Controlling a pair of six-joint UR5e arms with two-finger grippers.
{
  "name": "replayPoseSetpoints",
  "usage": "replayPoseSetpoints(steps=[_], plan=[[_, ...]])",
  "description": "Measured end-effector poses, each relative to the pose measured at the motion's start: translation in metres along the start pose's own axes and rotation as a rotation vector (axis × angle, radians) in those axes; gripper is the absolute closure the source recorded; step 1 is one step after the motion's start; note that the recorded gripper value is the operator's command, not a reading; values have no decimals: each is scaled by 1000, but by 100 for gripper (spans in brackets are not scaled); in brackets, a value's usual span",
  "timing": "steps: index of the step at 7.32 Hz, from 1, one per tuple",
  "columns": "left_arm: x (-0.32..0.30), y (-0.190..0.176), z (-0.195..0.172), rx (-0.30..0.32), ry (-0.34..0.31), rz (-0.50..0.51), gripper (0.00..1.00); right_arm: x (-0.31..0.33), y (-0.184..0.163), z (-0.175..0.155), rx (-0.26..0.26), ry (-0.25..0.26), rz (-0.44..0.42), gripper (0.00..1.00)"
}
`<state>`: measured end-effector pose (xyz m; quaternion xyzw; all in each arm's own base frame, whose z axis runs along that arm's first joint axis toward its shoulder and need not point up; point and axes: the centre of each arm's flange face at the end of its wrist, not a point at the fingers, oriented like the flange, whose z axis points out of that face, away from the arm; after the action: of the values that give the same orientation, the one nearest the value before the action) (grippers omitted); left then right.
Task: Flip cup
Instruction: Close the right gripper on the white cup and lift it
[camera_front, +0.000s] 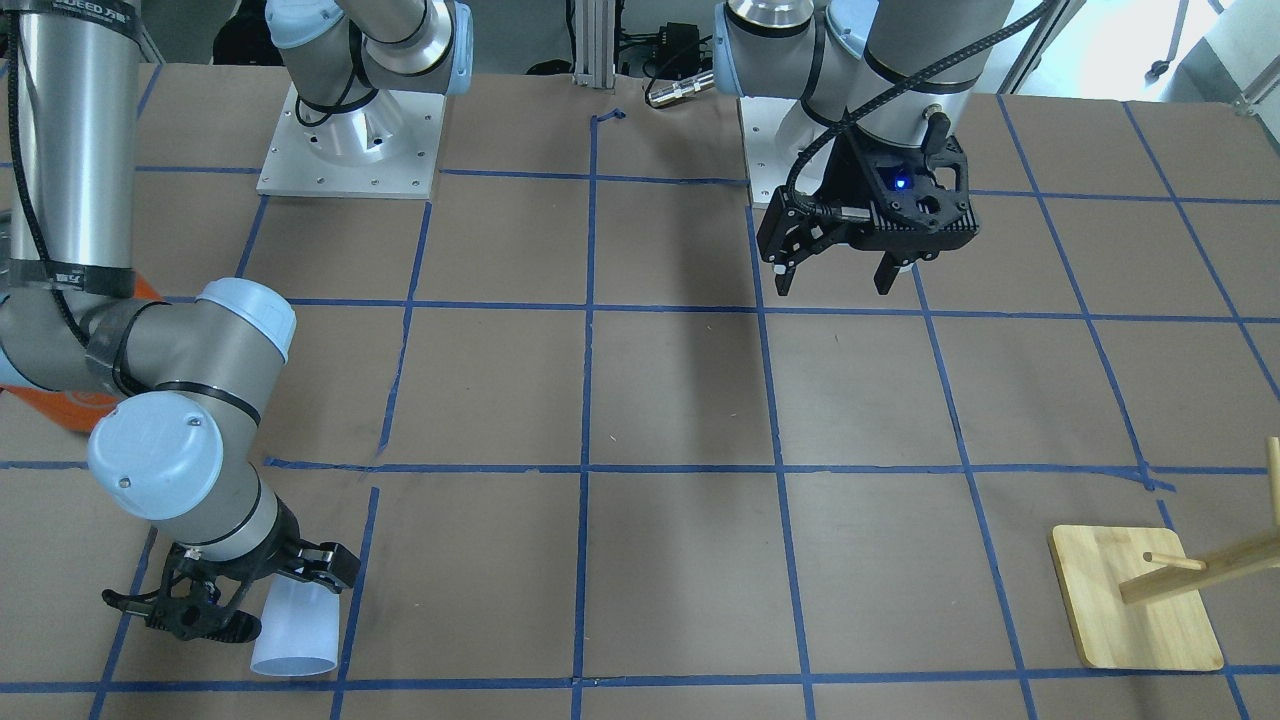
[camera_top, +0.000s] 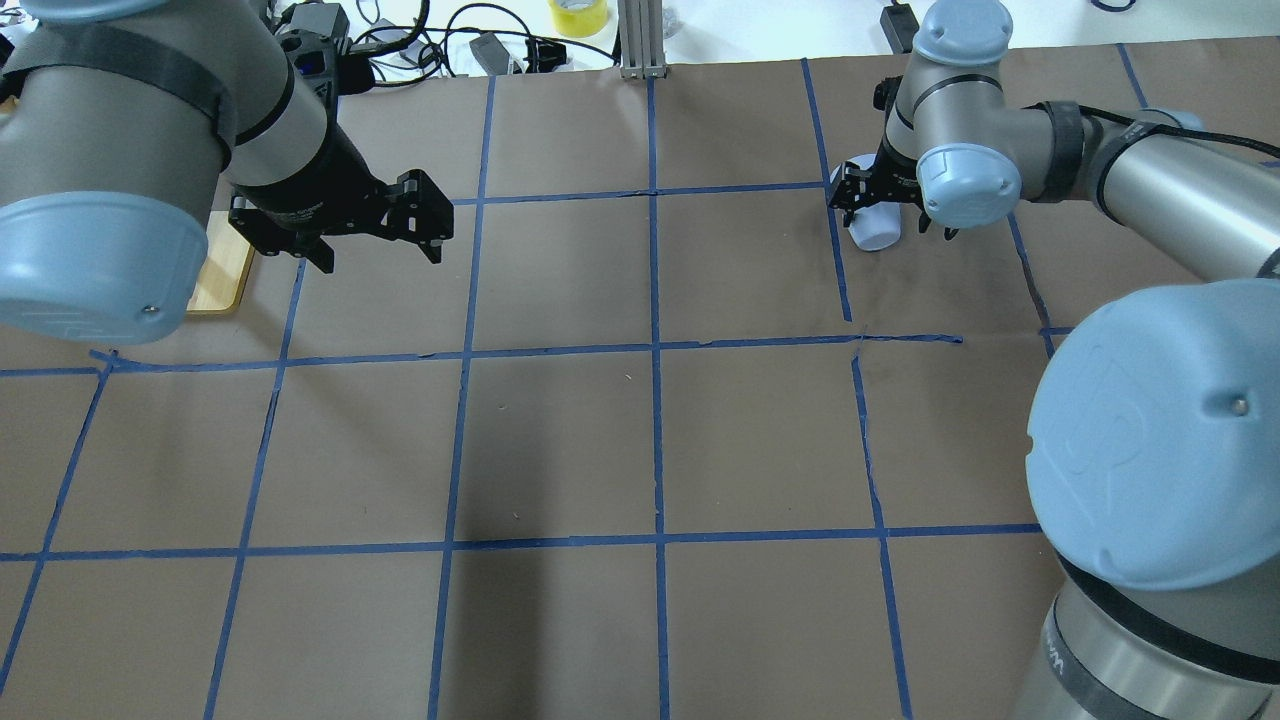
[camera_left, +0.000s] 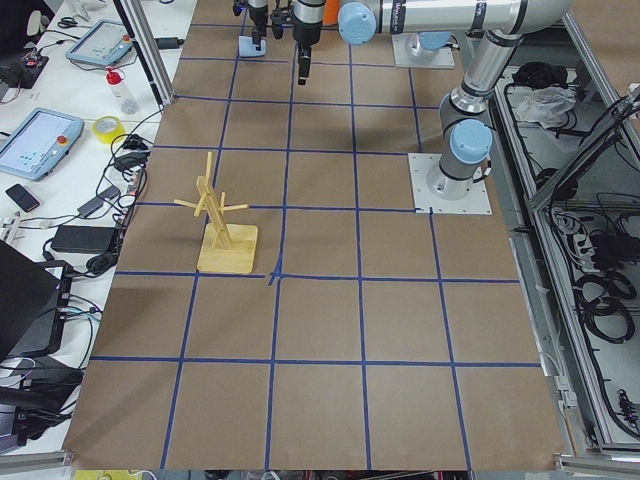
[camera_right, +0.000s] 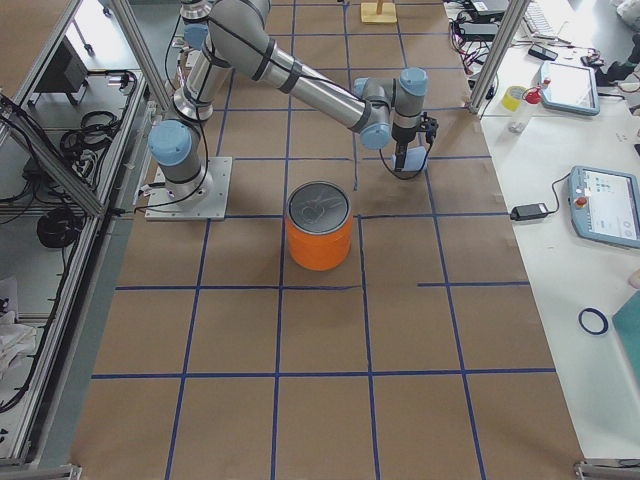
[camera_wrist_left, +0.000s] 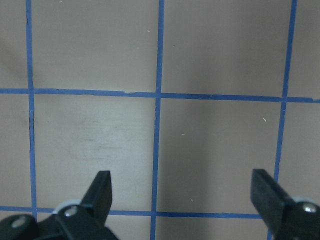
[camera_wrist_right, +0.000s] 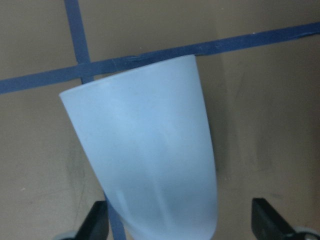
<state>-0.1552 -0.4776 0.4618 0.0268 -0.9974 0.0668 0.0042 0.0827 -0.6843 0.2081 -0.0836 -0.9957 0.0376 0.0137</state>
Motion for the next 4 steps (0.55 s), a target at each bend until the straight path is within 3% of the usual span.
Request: replayPoseSetpoints(steps=[4], plan=[[1,0,0,0,1,1,0,-5,-13,2,32,-31,-29,0]])
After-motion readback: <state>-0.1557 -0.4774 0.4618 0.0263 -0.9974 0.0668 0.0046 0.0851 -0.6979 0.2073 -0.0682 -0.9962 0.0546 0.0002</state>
